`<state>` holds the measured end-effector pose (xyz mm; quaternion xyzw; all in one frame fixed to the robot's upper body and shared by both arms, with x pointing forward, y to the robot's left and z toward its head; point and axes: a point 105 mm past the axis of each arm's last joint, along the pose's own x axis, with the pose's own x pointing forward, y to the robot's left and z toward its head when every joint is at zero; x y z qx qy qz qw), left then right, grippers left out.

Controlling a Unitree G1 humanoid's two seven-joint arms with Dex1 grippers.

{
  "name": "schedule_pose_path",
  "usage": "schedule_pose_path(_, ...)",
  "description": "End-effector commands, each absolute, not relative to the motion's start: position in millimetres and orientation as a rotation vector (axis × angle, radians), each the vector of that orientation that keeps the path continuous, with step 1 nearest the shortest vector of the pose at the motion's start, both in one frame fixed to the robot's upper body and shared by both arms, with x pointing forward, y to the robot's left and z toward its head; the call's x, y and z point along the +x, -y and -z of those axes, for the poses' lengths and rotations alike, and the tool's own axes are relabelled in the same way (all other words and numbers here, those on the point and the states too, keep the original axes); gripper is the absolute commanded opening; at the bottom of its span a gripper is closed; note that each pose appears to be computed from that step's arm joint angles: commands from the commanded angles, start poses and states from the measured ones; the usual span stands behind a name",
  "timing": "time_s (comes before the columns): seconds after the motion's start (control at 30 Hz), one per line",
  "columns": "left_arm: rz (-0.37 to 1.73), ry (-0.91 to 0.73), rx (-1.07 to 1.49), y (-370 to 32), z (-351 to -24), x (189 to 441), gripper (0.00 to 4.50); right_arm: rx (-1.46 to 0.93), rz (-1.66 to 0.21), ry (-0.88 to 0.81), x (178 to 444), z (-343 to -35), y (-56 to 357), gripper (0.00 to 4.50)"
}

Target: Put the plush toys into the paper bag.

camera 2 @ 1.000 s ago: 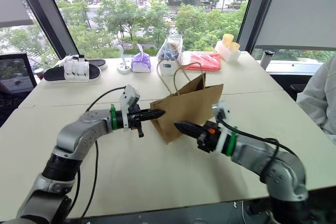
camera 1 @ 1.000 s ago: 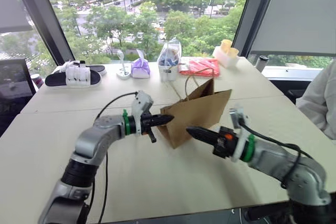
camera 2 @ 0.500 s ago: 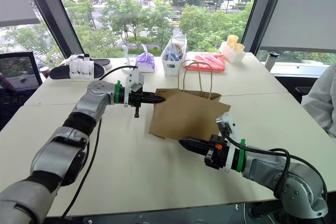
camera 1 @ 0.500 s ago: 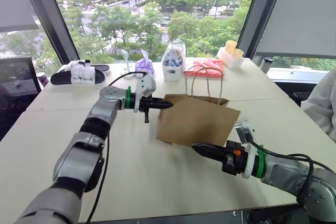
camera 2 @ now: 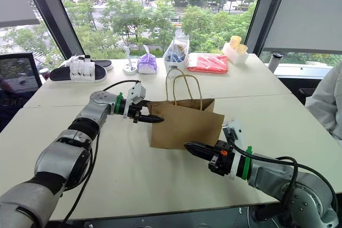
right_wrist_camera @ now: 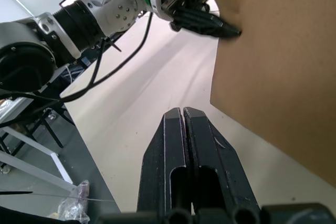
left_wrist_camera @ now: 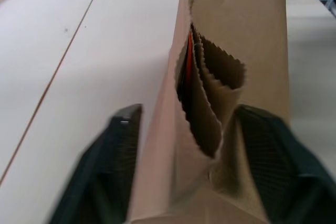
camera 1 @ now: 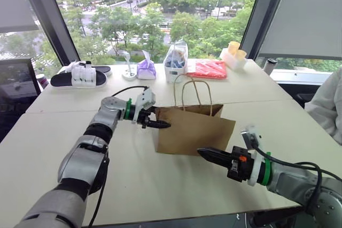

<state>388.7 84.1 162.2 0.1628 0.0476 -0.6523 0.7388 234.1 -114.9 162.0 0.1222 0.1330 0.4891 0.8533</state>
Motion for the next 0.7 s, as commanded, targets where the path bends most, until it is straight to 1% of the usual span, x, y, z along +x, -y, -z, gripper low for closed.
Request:
schedule_pose_path(0.03,1.413,-0.026,0.335,-89.8,-183.9,388.1,4.44,0.234,-1.060,-0.252,234.0,-169.5,112.8,0.00)
schedule_pose_path(0.23,1.391,-0.064,0.256,-114.9,-199.1,372.1,4.44,0.224,-1.081,-0.272,232.8,-166.7,112.9,0.00)
schedule_pose_path(0.4,1.312,-0.129,0.093,-145.6,-197.5,333.4,4.44,0.207,-1.055,-0.265,234.1,-166.0,121.8,0.00)
schedule_pose_path(0.53,1.184,-0.204,0.012,-167.4,-179.5,297.8,4.44,0.156,-0.996,-0.265,233.4,-164.3,144.6,0.00)
schedule_pose_path(0.63,1.082,-0.266,-0.070,-177.2,-162.7,272.6,4.44,0.205,-1.010,-0.275,224.2,-173.2,165.3,0.00)
schedule_pose_path(0.7,1.013,-0.282,-0.104,-180.0,-154.2,264.5,4.44,0.194,-0.995,-0.278,223.5,-176.2,175.2,0.00)
